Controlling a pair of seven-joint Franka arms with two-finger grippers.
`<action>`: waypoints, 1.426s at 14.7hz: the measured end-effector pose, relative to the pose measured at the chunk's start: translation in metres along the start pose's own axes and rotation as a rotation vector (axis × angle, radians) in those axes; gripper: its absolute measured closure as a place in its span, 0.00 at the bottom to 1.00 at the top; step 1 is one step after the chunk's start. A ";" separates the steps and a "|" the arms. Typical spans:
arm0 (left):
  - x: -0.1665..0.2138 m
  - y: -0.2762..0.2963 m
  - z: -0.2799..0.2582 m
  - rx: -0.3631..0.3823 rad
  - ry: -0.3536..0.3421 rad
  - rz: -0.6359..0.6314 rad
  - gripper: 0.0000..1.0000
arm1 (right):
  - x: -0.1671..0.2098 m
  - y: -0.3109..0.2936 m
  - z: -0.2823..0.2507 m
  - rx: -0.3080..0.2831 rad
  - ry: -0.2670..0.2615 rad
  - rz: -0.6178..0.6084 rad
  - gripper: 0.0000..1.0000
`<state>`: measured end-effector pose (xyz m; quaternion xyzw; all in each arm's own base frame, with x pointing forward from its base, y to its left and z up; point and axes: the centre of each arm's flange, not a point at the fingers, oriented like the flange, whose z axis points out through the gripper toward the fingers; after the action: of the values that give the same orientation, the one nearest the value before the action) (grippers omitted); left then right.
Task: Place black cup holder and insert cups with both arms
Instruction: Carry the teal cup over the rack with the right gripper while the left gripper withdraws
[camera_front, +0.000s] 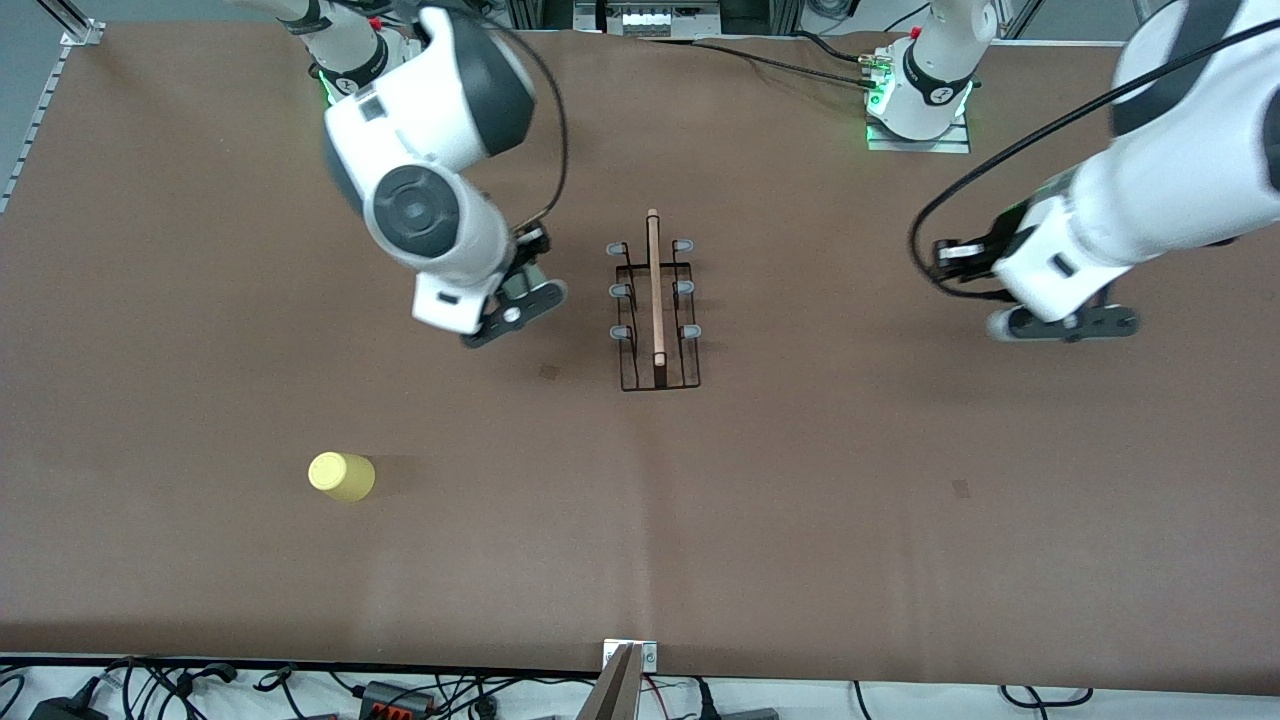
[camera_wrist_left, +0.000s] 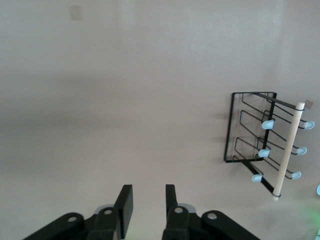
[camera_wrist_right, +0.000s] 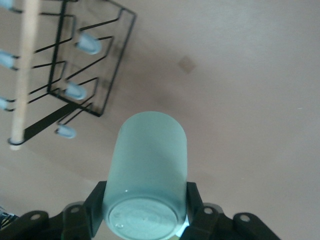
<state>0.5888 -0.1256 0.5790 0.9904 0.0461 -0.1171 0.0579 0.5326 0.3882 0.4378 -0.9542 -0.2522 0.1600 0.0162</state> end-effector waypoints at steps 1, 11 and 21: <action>0.000 -0.018 -0.008 0.004 -0.001 -0.023 0.63 | -0.002 -0.024 0.004 -0.011 -0.005 -0.001 0.33; 0.013 -0.061 -0.011 0.137 0.085 -0.116 0.00 | 0.012 -0.111 0.069 0.034 -0.038 -0.013 0.33; -0.020 -0.068 0.000 0.169 0.187 -0.094 0.00 | 0.022 -0.106 0.095 0.027 -0.064 -0.001 0.33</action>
<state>0.5620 -0.0597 0.5767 0.9950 0.0877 -0.0303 -0.0358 0.4699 0.4868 0.3528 -0.9481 -0.2510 0.1939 0.0209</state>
